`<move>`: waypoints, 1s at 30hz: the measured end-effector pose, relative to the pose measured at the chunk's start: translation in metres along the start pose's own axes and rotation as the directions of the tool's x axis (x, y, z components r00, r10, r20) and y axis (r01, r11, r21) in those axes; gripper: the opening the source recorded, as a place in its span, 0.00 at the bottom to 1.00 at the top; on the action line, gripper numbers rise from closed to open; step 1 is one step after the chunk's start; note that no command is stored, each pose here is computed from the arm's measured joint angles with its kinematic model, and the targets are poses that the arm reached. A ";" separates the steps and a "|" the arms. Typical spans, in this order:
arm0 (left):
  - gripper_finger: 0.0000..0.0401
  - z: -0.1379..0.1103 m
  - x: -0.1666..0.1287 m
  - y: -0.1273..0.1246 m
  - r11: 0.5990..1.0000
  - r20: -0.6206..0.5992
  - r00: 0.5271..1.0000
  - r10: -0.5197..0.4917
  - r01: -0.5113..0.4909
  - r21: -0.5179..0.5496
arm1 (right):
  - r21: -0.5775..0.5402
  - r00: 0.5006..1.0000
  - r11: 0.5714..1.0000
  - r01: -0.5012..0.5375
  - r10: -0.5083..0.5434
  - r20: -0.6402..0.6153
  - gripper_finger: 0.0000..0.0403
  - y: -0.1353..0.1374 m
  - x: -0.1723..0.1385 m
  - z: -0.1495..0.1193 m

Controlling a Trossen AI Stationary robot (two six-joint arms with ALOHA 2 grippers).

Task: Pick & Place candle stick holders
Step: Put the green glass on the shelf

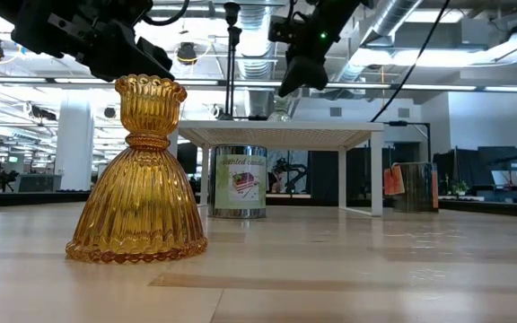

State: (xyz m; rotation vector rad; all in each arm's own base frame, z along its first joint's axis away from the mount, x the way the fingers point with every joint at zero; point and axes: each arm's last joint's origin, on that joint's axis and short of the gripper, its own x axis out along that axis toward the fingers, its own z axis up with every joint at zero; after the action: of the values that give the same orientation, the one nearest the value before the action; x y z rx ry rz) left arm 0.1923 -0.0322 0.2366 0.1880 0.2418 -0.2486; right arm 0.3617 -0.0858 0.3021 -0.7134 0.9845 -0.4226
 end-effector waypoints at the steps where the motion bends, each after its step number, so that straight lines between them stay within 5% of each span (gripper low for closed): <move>1: 0.02 0.000 0.000 0.000 1.000 0.000 1.000 0.000 0.000 0.000 | 0.006 1.000 1.000 -0.008 0.008 0.007 0.00 0.001 0.001 0.001; 12: 0.02 0.000 0.000 0.000 1.000 0.000 1.000 0.000 0.000 0.000 | 0.039 1.000 0.999 -0.025 0.024 0.020 0.01 0.000 0.003 0.001; 30: 0.02 0.000 0.000 0.000 1.000 0.000 1.000 -0.001 0.001 0.000 | 0.036 1.000 0.999 -0.010 0.009 0.016 0.26 0.002 0.005 0.001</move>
State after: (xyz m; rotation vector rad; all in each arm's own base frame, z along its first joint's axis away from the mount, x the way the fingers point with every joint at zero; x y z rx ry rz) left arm 0.1922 -0.0323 0.2365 0.1880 0.2419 -0.2491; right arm 0.3654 -0.0874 0.2984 -0.6786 0.9626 -0.4243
